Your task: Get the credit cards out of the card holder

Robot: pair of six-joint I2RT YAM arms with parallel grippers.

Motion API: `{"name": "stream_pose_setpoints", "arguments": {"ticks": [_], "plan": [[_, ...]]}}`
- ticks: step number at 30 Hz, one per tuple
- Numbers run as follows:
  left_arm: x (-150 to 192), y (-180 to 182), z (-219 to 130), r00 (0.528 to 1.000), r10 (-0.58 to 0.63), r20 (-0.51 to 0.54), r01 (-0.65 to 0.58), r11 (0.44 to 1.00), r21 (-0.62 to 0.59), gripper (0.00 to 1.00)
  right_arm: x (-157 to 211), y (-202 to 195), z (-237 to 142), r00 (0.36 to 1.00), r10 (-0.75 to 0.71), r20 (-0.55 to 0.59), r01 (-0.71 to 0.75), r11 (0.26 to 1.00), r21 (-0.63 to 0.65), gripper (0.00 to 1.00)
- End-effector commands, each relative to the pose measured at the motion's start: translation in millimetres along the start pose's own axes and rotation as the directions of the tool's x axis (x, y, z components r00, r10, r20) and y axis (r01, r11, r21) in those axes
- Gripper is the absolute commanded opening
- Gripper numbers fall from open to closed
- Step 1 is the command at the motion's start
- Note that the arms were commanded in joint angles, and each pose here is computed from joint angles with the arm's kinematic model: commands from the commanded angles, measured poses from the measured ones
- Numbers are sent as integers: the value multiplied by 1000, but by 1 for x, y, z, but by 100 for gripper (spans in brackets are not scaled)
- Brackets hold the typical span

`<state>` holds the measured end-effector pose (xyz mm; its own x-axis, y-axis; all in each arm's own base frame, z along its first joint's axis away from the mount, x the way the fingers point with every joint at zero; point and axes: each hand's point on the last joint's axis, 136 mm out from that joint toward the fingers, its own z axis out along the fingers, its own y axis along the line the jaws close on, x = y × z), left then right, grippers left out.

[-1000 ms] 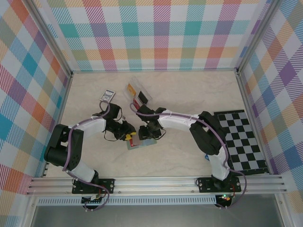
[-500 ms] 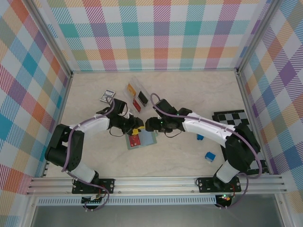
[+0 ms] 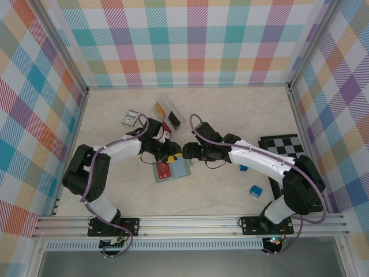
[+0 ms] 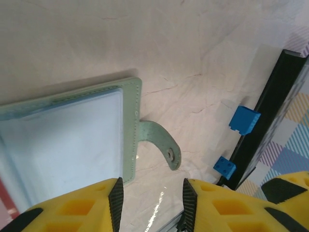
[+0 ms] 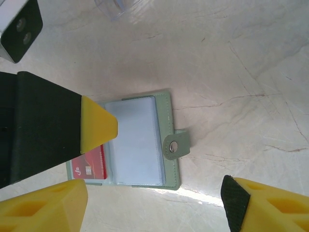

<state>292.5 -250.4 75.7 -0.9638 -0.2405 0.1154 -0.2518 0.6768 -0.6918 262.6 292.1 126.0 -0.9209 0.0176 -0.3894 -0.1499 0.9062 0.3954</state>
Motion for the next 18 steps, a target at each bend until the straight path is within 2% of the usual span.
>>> {"name": "stream_pose_setpoints", "arguments": {"ticks": [1, 4, 7, 9, 13, 18], "plan": [[-13, 10, -25, 996, -44, 81, 47, 998, -43, 37, -6, 12, -7, 1000, -27, 7, 28, 999, -47, 74], [-19, 31, -48, 986, -86, 145, 98, 992, -75, 36, -4, 33, -4, 995, -98, -22, 94, 987, -129, 72], [-17, 58, -68, 970, -118, 214, 151, 978, -142, 35, 7, 64, 6, 972, -199, -123, 165, 956, -243, 72], [-13, 75, -75, 959, -131, 251, 178, 968, -175, 34, 16, 78, 17, 954, -234, -189, 176, 943, -281, 68], [-3, 98, -83, 945, -148, 291, 216, 952, -218, 33, 21, 93, 39, 945, -210, -252, 125, 940, -317, 62], [7, 107, -88, 947, -125, 297, 197, 954, -227, 32, 20, 93, 66, 938, -173, -299, 89, 957, -275, 46]]}}
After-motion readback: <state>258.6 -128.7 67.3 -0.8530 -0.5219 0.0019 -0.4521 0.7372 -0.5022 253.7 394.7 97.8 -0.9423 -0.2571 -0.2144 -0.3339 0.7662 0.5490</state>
